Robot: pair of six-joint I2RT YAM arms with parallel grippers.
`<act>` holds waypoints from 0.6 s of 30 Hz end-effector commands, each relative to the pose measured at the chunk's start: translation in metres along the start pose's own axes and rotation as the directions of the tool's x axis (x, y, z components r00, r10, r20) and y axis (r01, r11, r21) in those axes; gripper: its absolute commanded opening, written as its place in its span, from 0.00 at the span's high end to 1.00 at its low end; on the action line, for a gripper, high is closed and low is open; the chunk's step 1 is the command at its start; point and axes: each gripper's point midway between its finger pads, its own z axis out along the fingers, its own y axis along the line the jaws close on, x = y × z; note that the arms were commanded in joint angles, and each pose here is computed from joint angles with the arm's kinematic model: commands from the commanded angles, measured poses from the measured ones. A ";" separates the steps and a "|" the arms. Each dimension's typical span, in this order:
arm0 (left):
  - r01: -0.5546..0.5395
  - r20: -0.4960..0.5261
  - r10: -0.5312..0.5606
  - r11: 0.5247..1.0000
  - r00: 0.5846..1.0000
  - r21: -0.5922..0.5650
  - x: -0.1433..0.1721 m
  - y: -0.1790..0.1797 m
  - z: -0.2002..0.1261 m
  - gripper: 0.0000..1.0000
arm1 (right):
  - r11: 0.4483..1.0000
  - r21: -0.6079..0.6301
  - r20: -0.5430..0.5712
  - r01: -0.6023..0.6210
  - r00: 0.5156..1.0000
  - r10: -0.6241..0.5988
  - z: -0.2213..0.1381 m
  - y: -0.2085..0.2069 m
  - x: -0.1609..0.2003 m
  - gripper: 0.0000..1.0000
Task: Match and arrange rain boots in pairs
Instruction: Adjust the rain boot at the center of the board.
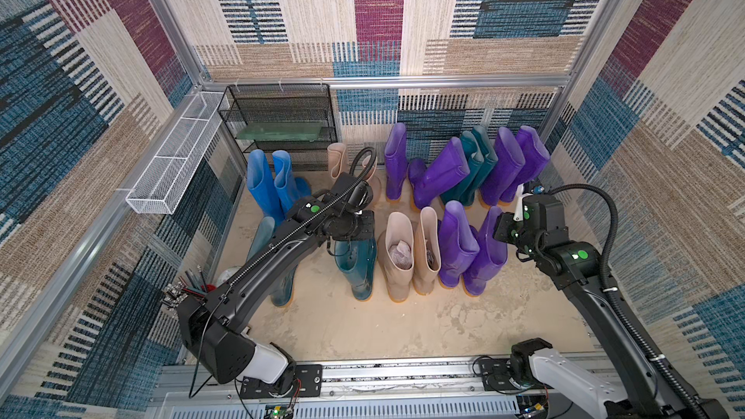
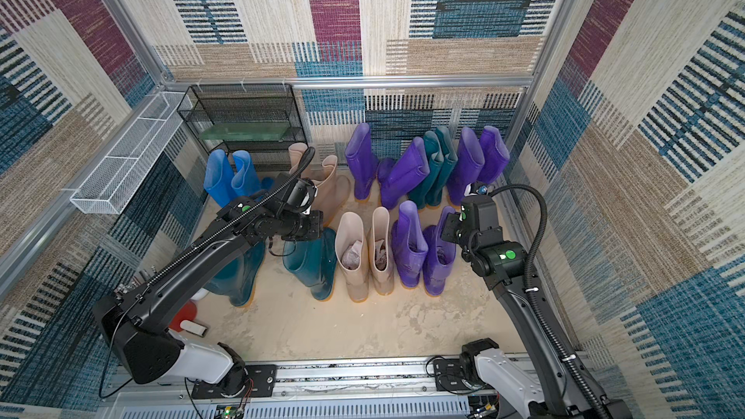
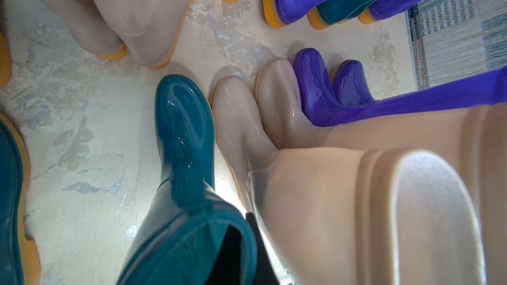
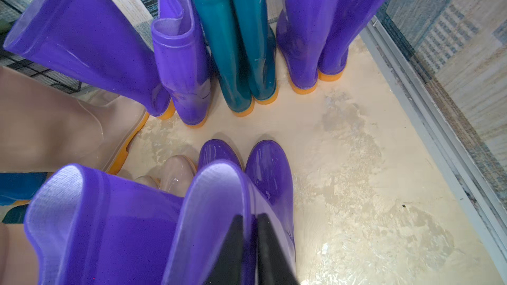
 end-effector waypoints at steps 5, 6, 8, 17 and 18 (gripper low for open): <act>0.000 0.037 -0.002 0.998 0.999 0.055 -0.012 -0.014 -0.003 0.79 | 0.997 -0.002 0.074 0.071 0.995 -0.071 -0.002 0.005 -0.024 1.00; 0.000 0.038 -0.002 0.998 0.999 0.056 -0.013 -0.014 -0.003 0.79 | 0.997 0.008 0.077 0.077 0.994 -0.078 -0.002 0.002 -0.024 1.00; -0.001 0.041 -0.002 0.998 0.999 0.057 -0.013 -0.014 -0.005 0.80 | 0.995 0.064 0.087 0.073 0.993 -0.079 -0.003 -0.008 -0.026 1.00; -0.044 0.111 0.041 0.999 0.993 0.017 -0.023 -0.009 -0.035 0.41 | 1.000 0.030 0.059 0.001 0.998 -0.003 0.003 -0.010 -0.022 0.39; -0.053 0.126 0.052 0.999 0.991 0.008 -0.025 -0.007 -0.043 0.36 | 1.000 0.028 0.083 0.012 0.996 -0.015 -0.003 -0.009 -0.028 0.36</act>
